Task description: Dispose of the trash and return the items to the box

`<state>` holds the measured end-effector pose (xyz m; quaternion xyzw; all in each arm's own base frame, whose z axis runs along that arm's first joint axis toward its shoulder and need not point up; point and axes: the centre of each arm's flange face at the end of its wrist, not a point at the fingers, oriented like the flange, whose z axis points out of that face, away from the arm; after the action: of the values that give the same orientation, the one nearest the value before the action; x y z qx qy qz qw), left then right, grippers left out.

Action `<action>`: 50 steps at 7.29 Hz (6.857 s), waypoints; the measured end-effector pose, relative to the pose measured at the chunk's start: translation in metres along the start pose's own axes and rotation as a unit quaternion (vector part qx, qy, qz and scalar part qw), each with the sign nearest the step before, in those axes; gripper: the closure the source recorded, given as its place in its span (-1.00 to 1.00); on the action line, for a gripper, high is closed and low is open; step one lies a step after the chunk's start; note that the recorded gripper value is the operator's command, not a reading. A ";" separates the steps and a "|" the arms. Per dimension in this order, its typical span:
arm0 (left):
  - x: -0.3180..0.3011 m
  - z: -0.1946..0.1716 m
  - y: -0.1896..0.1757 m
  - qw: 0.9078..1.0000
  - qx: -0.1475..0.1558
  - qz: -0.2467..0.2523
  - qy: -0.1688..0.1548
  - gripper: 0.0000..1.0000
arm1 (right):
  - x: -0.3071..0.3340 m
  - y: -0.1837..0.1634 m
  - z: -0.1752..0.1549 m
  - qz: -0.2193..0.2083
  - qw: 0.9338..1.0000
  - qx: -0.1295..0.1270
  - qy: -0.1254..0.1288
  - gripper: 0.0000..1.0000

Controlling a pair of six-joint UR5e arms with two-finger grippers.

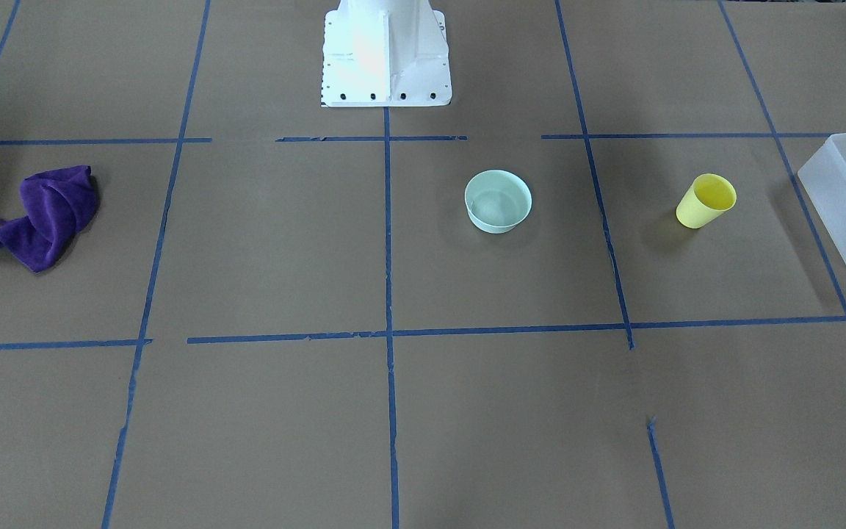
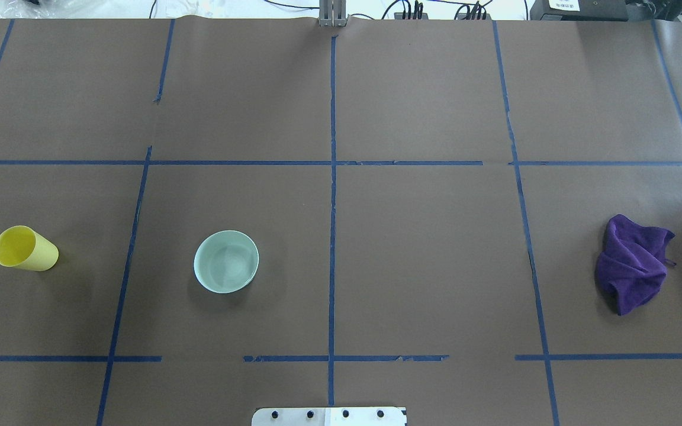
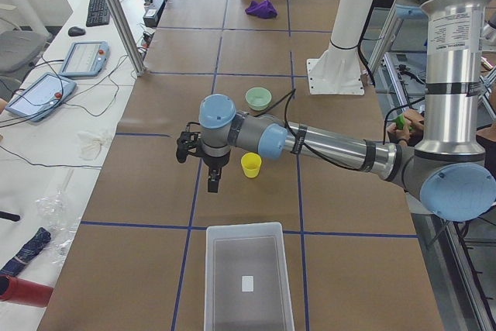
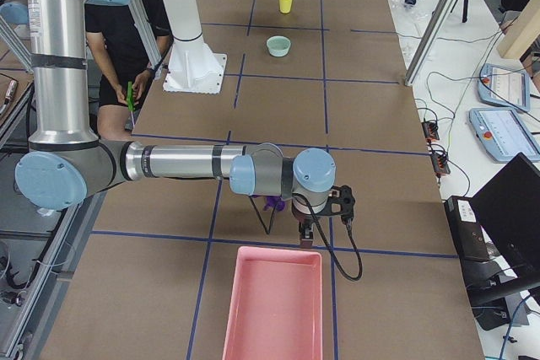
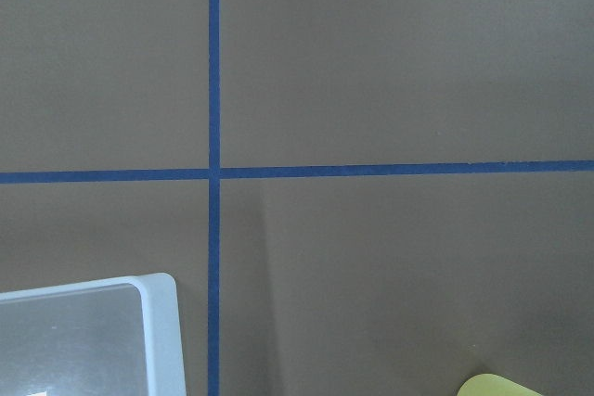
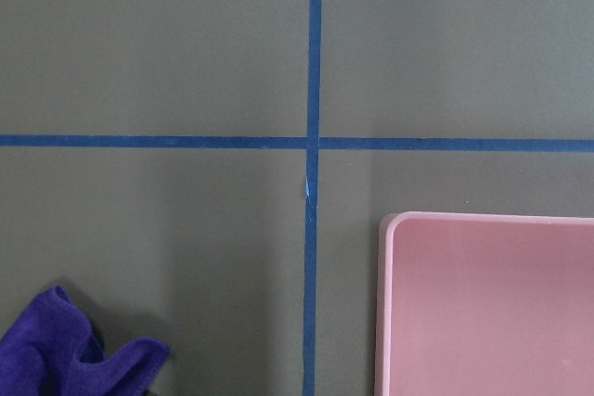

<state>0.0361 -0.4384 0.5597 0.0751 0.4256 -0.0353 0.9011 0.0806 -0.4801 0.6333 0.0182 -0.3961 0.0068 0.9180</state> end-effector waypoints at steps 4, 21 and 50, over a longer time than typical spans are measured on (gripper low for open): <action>0.047 0.053 0.039 0.999 -0.013 -0.033 0.018 -1.00 | 0.000 0.000 0.000 0.001 1.000 0.000 0.000 -1.00; 0.088 0.136 0.082 0.998 -0.033 -0.044 -0.002 1.00 | -0.003 -0.003 -0.003 -0.003 1.000 0.003 -0.003 -1.00; -0.196 -0.074 -0.045 0.977 0.038 0.140 -0.159 1.00 | -0.240 0.134 0.170 0.066 0.997 0.002 -0.041 1.00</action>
<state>-0.1506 -0.4709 0.6604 0.1618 0.2606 0.0640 0.9496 -0.2112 -0.3528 0.5784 -0.0059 -0.4337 0.0672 0.8985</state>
